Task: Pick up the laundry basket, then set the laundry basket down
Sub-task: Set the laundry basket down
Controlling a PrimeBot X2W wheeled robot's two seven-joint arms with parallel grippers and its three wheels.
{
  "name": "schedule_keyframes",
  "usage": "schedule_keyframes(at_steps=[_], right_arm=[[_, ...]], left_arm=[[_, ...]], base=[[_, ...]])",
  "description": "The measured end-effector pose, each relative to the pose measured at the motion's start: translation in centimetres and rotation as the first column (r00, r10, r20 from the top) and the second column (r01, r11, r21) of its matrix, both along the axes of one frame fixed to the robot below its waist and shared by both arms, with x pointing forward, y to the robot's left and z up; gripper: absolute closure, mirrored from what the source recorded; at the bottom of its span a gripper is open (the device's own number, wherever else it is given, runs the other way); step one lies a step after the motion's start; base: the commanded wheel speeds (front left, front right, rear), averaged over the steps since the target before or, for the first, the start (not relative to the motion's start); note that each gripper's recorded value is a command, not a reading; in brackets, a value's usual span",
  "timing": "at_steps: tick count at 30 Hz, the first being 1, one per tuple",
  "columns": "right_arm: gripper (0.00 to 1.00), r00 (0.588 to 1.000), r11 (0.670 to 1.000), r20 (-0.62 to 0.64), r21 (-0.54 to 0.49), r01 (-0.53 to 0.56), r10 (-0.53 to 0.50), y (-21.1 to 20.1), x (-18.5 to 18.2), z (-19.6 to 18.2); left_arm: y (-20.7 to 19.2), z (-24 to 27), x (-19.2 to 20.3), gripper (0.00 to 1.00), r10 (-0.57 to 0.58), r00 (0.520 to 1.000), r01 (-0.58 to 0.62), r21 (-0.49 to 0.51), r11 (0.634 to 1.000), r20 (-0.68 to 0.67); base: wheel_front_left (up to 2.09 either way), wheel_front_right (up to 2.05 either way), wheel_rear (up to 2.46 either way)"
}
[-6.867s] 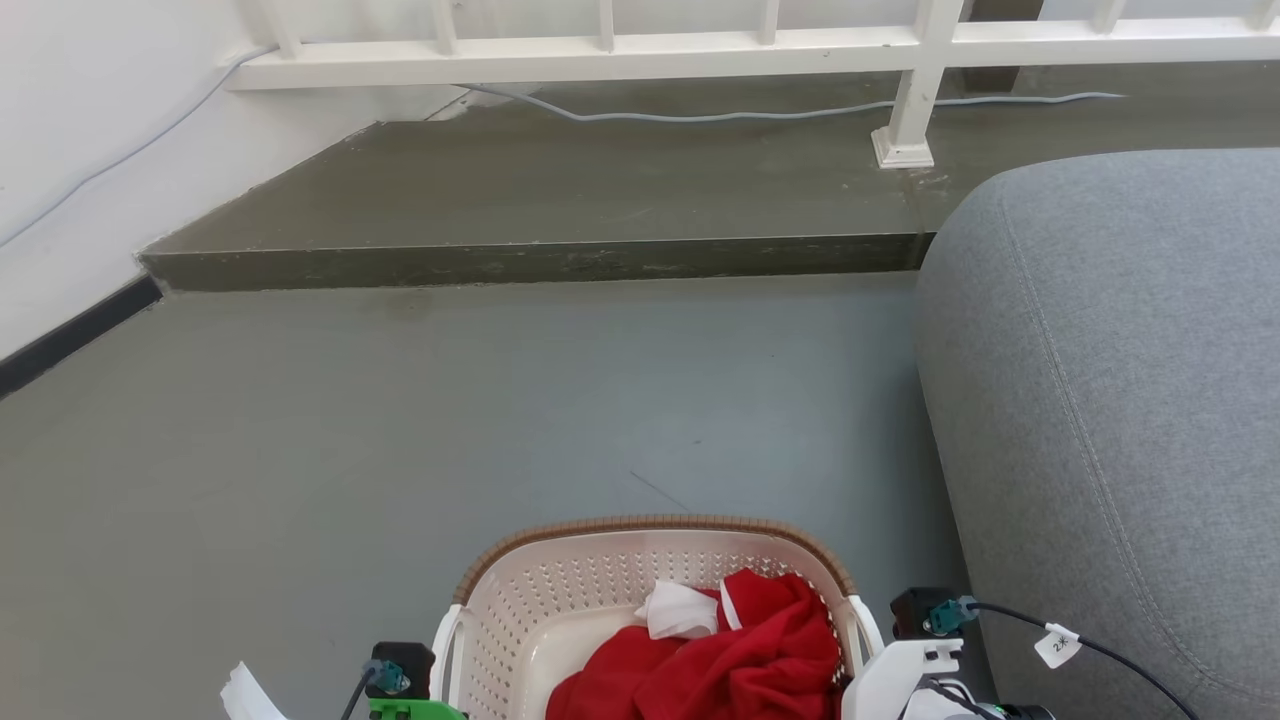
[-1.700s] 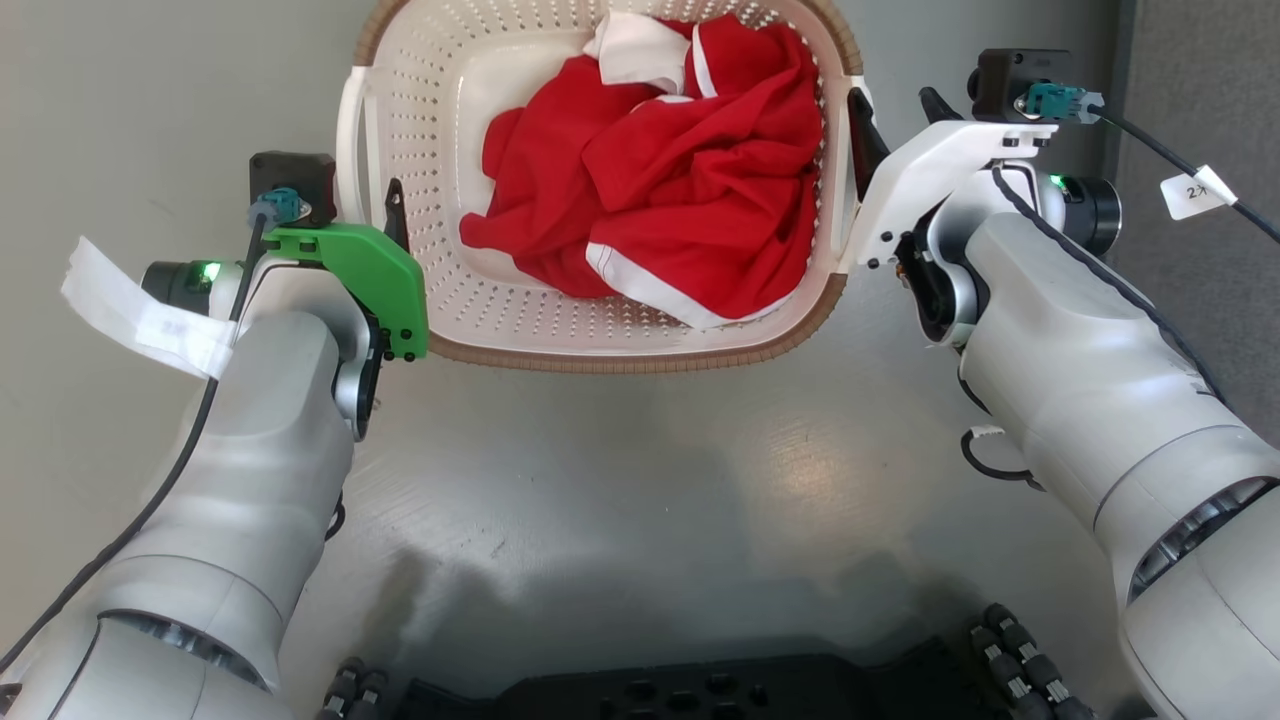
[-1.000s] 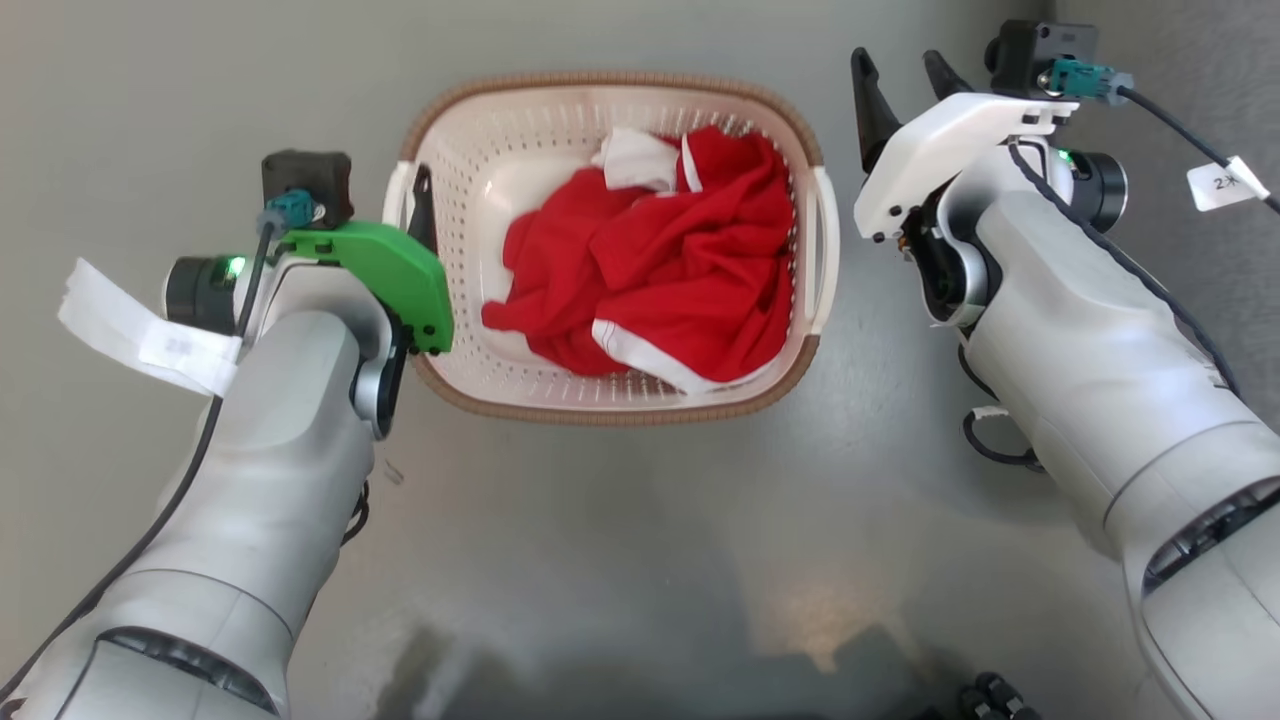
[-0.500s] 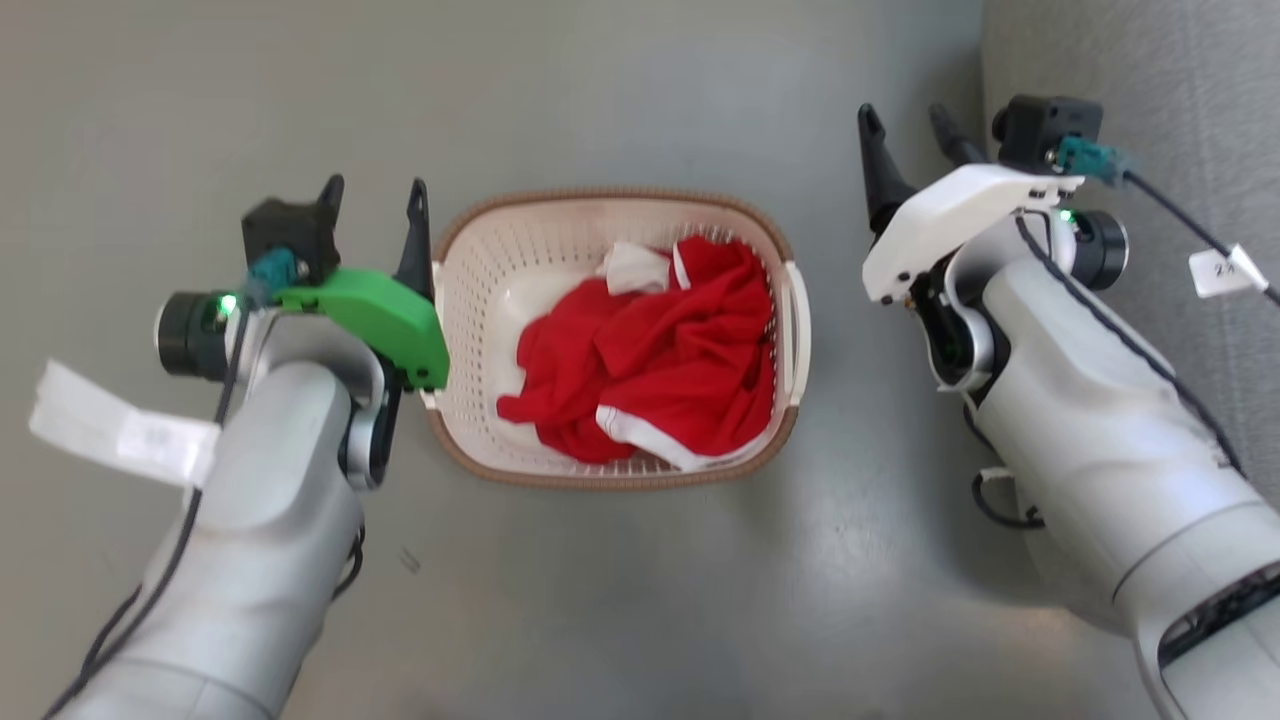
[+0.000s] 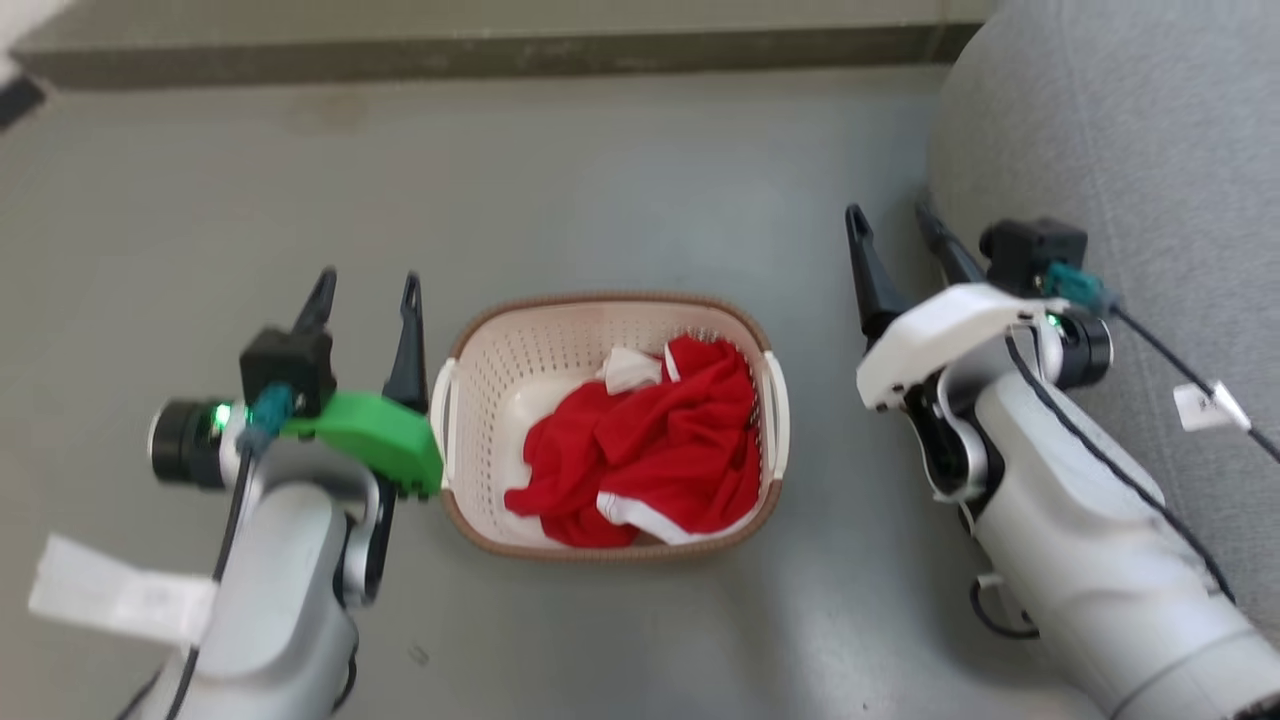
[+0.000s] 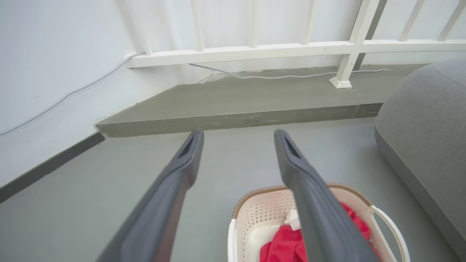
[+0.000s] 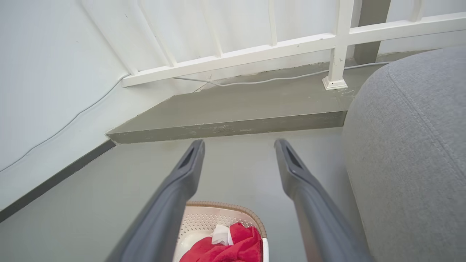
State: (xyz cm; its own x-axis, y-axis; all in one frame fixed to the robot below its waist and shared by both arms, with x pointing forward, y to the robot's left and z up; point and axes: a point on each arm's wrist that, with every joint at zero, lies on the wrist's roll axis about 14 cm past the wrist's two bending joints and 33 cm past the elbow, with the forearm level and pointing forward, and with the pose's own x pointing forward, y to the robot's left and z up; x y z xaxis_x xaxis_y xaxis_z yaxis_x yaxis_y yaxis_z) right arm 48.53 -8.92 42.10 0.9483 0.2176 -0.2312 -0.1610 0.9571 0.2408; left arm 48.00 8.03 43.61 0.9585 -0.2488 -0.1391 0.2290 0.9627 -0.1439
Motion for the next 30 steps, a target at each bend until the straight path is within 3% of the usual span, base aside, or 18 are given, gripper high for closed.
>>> schedule_keyframes(at_steps=[17,30], right_arm=[[0.0,0.985,0.996,0.15,0.014,0.087,-0.088,-2.7,-6.9,4.9],[0.0,0.974,0.985,0.143,0.039,0.17,-0.174,-4.4,-12.5,4.5]], left_arm=[[4.1,2.2,-8.2,0.0,0.11,0.992,-0.112,0.023,0.993,0.06],[6.9,3.4,-12.9,0.0,0.208,0.973,-0.21,0.015,0.978,0.097]], base=[[0.0,0.0,0.0],[0.0,0.0,0.0]])
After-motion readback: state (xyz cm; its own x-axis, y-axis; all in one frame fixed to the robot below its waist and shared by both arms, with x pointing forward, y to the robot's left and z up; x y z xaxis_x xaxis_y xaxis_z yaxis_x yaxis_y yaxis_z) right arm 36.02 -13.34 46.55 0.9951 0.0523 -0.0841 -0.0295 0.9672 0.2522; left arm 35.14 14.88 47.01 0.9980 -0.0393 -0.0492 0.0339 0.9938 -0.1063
